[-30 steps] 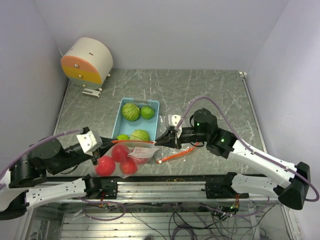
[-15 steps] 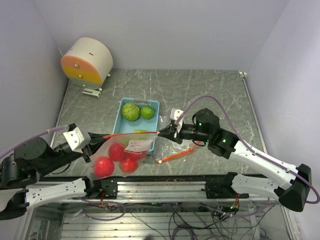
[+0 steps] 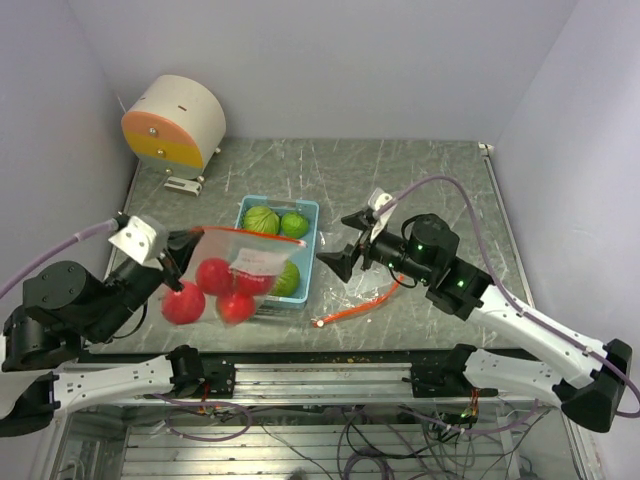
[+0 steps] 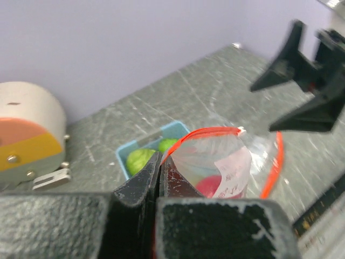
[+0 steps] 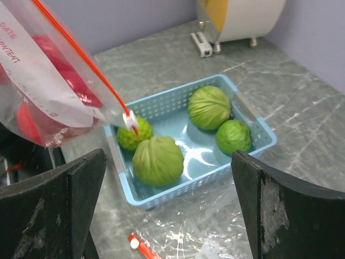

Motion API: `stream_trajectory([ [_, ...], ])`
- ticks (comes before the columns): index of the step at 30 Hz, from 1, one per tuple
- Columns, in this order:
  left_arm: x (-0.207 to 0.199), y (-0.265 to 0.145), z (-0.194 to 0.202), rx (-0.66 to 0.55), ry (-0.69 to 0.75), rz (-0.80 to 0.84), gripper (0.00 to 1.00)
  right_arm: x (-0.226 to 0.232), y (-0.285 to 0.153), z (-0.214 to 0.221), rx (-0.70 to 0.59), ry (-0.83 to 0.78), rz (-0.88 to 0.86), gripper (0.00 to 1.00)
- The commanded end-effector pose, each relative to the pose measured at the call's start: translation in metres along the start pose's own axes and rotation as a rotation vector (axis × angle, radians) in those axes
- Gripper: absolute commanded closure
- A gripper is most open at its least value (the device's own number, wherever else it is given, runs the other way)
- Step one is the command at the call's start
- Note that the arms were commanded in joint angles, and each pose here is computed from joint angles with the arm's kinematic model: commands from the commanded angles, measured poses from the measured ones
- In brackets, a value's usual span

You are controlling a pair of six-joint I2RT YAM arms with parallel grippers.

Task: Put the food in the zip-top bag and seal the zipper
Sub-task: Place the zipper food storage bag at the center of the board.

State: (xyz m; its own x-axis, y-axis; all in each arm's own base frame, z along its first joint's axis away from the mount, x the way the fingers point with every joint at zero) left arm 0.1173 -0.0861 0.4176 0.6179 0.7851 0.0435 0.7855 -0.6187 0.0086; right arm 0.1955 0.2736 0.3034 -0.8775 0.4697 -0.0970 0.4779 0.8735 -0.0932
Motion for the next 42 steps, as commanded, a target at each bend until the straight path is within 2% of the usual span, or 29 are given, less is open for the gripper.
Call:
stream_trajectory([
  [1,0.054,-0.003,-0.032,-0.136,-0.148,-0.431,0.93,-0.032,0.006,-0.001,0.029,0.121,0.222,0.00],
  [5,0.085,-0.019,-0.029,-0.136,-0.190,-0.734,0.93,-0.056,0.016,0.037,0.173,0.229,0.378,0.00],
  [7,0.091,-0.024,-0.026,-0.154,-0.216,-0.801,0.93,-0.066,0.018,0.053,0.211,0.284,0.426,0.00],
  [11,0.092,-0.023,-0.019,-0.191,-0.243,-0.834,0.93,-0.083,0.011,0.074,0.250,0.368,0.497,0.00],
  [20,0.082,-0.012,0.020,-0.043,-0.126,-0.930,0.92,-0.091,-0.001,0.122,0.385,0.461,0.549,0.00],
  [21,0.082,-0.011,0.026,-0.029,-0.114,-0.937,0.88,-0.090,-0.001,0.126,0.389,0.468,0.542,0.00],
  [23,0.081,-0.012,0.038,-0.009,-0.097,-0.953,0.69,-0.086,-0.001,0.131,0.393,0.481,0.527,0.00],
  [25,0.081,-0.013,0.045,0.002,-0.089,-0.961,0.59,-0.083,-0.002,0.136,0.402,0.489,0.519,0.00],
  [26,0.082,-0.015,0.047,0.007,-0.084,-0.966,0.50,-0.081,-0.003,0.138,0.411,0.496,0.513,0.00],
  [28,0.085,-0.019,0.049,0.005,-0.097,-0.970,0.24,-0.077,-0.004,0.145,0.436,0.509,0.504,0.00],
  [30,0.087,-0.023,0.049,0.006,-0.102,-0.966,0.03,-0.074,-0.006,0.153,0.463,0.525,0.508,0.00],
  [31,0.088,-0.024,0.048,0.008,-0.103,-0.959,0.00,-0.073,-0.008,0.156,0.474,0.534,0.511,0.01],
  [35,0.083,-0.019,0.043,0.006,-0.125,-0.867,0.00,-0.071,-0.015,0.168,0.531,0.573,0.552,0.01],
  [39,0.051,0.009,0.027,-0.074,-0.169,-0.553,0.00,-0.068,-0.027,0.179,0.603,0.619,0.612,0.01],
  [42,0.026,0.029,0.028,-0.107,-0.190,-0.399,0.00,-0.064,-0.036,0.187,0.641,0.657,0.649,0.01],
])
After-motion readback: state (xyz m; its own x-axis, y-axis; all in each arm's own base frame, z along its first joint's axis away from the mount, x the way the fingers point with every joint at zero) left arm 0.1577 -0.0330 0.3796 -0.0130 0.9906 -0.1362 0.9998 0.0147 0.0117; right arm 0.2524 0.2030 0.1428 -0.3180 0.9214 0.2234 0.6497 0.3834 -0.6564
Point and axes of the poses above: each gripper's point midway between its finger pads, its own y axis out along the fingers, its own x axis along the line the jaws close on, z = x × y, the point moved 3 cm from there along -y, back along the fingers, and after that the axes turned 4 degrees about -y, right-handed, at the moved point
